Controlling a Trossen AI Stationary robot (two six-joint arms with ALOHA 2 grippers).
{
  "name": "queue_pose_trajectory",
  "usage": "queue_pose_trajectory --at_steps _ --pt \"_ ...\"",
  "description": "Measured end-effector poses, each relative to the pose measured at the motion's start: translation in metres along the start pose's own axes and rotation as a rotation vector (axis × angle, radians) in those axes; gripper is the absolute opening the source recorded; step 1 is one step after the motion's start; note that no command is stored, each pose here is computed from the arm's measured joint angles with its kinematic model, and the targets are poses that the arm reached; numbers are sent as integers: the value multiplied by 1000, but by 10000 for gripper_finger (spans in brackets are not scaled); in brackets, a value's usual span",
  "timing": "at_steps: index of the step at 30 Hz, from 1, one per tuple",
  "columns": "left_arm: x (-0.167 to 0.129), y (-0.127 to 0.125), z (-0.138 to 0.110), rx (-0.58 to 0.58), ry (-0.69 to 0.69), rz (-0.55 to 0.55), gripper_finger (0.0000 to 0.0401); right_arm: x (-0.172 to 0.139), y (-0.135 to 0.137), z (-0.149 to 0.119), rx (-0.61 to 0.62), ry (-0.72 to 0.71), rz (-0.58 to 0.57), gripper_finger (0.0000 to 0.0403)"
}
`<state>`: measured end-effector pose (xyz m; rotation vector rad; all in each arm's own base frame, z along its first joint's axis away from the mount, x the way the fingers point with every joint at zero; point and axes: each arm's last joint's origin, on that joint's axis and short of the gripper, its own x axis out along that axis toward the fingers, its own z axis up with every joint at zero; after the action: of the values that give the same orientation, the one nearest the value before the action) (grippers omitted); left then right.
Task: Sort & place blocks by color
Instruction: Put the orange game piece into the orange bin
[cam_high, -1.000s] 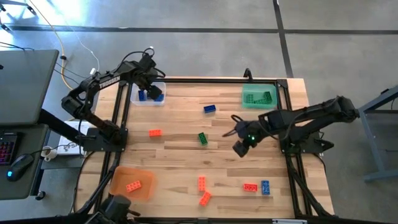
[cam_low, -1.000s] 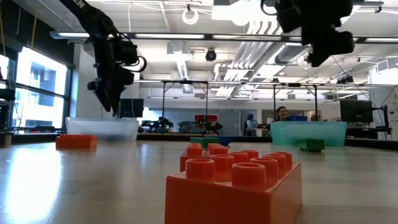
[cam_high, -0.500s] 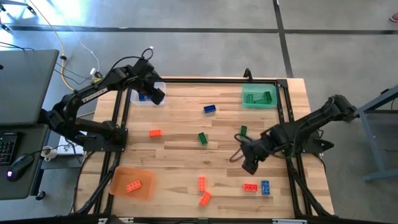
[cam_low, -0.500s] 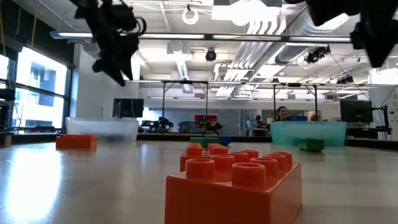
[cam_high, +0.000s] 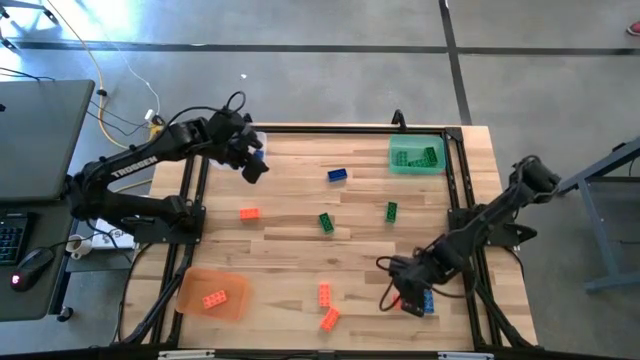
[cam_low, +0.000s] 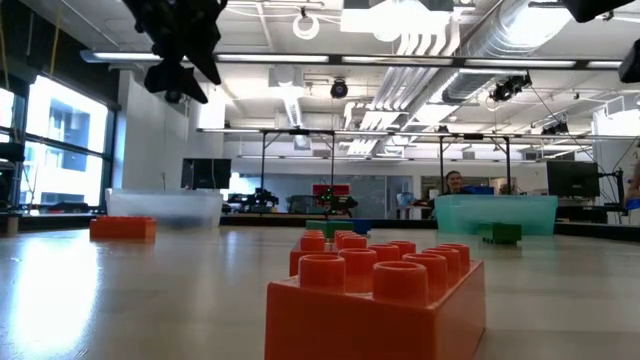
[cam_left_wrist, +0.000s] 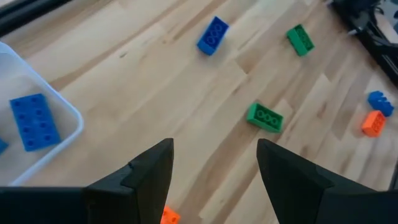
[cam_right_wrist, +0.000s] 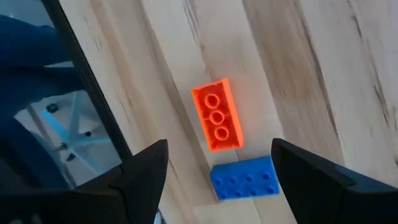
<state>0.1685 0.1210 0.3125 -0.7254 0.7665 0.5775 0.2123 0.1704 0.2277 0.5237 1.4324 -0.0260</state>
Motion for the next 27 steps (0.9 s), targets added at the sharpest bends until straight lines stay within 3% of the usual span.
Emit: queue_pose_trajectory --at_steps 13,27 --pt "3 -17 -8 54 34 -42 217 57 17 -9 -222 22 -117 273" --pt "4 -23 -11 74 45 -55 217 98 15 -10 -192 137 -178 266"
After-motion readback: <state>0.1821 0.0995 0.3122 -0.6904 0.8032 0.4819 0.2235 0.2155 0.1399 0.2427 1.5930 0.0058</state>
